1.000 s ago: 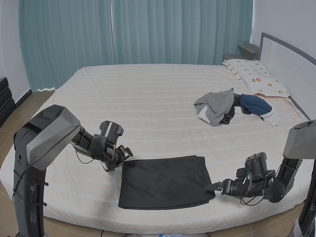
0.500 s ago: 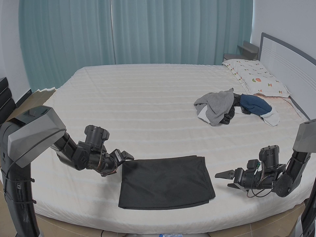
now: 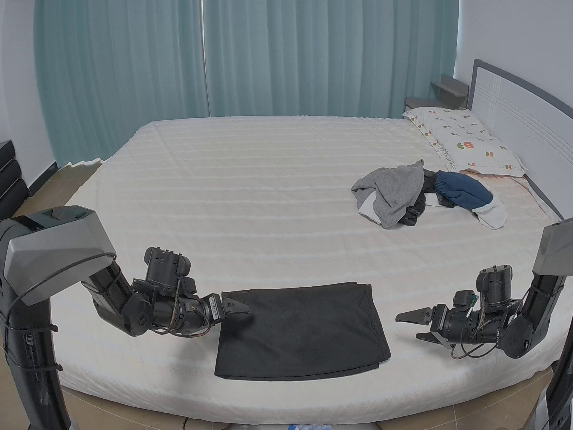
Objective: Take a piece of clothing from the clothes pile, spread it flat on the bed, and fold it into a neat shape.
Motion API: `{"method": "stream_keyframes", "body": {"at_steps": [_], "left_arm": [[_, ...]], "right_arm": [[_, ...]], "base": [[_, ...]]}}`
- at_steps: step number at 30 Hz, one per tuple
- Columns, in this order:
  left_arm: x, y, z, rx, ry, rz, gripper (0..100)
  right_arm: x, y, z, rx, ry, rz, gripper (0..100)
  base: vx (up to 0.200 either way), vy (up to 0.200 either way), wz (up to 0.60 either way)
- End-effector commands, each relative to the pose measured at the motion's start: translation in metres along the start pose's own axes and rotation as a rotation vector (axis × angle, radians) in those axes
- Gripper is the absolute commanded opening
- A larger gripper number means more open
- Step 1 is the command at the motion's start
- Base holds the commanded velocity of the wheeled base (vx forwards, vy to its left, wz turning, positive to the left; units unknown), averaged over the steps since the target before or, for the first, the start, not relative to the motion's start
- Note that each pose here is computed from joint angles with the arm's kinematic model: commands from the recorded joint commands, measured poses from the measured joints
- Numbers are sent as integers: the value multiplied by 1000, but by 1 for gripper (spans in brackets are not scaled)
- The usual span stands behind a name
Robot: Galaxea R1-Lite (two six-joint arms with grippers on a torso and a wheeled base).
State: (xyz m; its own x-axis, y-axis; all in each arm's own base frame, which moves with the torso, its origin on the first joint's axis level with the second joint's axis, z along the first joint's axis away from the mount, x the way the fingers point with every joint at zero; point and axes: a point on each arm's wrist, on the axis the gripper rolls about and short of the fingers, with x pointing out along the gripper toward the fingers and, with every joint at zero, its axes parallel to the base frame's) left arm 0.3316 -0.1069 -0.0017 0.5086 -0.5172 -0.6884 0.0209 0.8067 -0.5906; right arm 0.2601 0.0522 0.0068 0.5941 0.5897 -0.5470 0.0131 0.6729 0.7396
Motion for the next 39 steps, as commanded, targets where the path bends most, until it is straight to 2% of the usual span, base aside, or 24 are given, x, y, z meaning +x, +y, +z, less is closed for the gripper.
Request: {"method": "stream_keyframes", "body": {"at_steps": [1, 11, 12, 23, 39], "left_arm": [[8, -3, -5, 13, 17, 6, 100], [11, -6, -13, 27, 27, 23, 100], [12, -8, -14, 34, 25, 31, 0], [12, -7, -14, -5, -19, 99, 0], [4, -12, -12, -2, -34, 90, 0]], "right_arm": [[-1, 0, 0, 0, 0, 0, 100], [-2, 0, -1, 1, 2, -1, 100], [-2, 0, -1, 1, 2, -1, 100], [-3, 1, -1, 0, -1, 0, 100], [-4, 1, -1, 17, -34, 28, 100]], "base": [[0, 0, 0], [0, 0, 0], [0, 0, 0], [0, 0, 0], [0, 0, 0]]}}
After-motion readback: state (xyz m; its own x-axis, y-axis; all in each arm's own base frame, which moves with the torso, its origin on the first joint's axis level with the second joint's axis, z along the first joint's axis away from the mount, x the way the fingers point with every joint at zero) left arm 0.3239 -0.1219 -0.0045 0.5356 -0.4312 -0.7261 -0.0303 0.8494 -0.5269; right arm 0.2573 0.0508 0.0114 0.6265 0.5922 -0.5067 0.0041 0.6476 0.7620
